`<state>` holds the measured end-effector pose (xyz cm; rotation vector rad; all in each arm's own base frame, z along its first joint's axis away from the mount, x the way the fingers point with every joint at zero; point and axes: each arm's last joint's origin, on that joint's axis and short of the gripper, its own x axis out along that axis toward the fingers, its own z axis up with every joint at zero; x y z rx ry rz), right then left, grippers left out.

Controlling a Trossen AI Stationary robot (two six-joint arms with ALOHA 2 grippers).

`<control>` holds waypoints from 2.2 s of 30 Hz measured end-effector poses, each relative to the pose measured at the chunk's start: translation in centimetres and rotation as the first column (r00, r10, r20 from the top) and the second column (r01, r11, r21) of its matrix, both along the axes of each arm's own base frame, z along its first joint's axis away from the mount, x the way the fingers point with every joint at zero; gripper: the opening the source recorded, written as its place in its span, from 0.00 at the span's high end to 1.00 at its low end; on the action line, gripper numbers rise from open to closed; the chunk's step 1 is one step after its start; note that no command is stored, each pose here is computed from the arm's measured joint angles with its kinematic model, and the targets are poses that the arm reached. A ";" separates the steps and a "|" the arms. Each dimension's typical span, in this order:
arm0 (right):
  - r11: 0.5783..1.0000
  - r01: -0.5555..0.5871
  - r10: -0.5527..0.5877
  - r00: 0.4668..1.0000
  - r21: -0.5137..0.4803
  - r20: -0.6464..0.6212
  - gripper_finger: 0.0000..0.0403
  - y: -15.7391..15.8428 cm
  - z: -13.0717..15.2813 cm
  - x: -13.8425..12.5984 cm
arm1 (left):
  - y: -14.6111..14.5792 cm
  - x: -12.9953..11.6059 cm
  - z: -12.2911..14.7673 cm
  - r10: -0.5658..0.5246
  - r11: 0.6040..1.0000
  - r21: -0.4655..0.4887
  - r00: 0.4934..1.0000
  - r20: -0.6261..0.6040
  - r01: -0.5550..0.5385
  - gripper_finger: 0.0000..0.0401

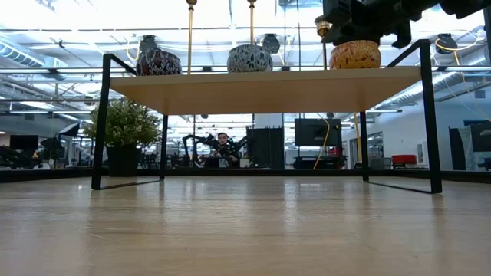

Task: Pick & Place candle stick holders
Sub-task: Put the gold candle holder onto the shelf

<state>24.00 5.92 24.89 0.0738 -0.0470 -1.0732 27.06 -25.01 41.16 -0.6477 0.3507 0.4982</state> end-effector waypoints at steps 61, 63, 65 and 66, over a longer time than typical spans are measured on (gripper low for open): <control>0.257 -0.876 0.825 0.418 0.408 0.380 1.00 1.0 3.1 -0.9 | 11.5 2.3 0.3 0.175 0.985 0.058 0.918 -0.357 -0.165 0.23; 0.278 -0.865 0.816 0.442 0.417 0.372 1.00 -0.7 3.0 -0.4 | 12.4 2.7 0.3 0.190 0.982 0.063 0.911 -0.367 -0.180 0.23; 0.273 -0.867 0.818 0.437 0.418 0.373 1.00 -2.2 3.1 -0.1 | 13.4 3.1 0.3 0.196 0.980 0.049 0.901 -0.386 -0.192 0.23; 0.269 -0.865 0.823 0.434 0.423 0.366 1.00 -2.9 3.2 0.0 | 14.0 3.3 0.4 0.196 0.980 0.039 0.897 -0.397 -0.197 0.23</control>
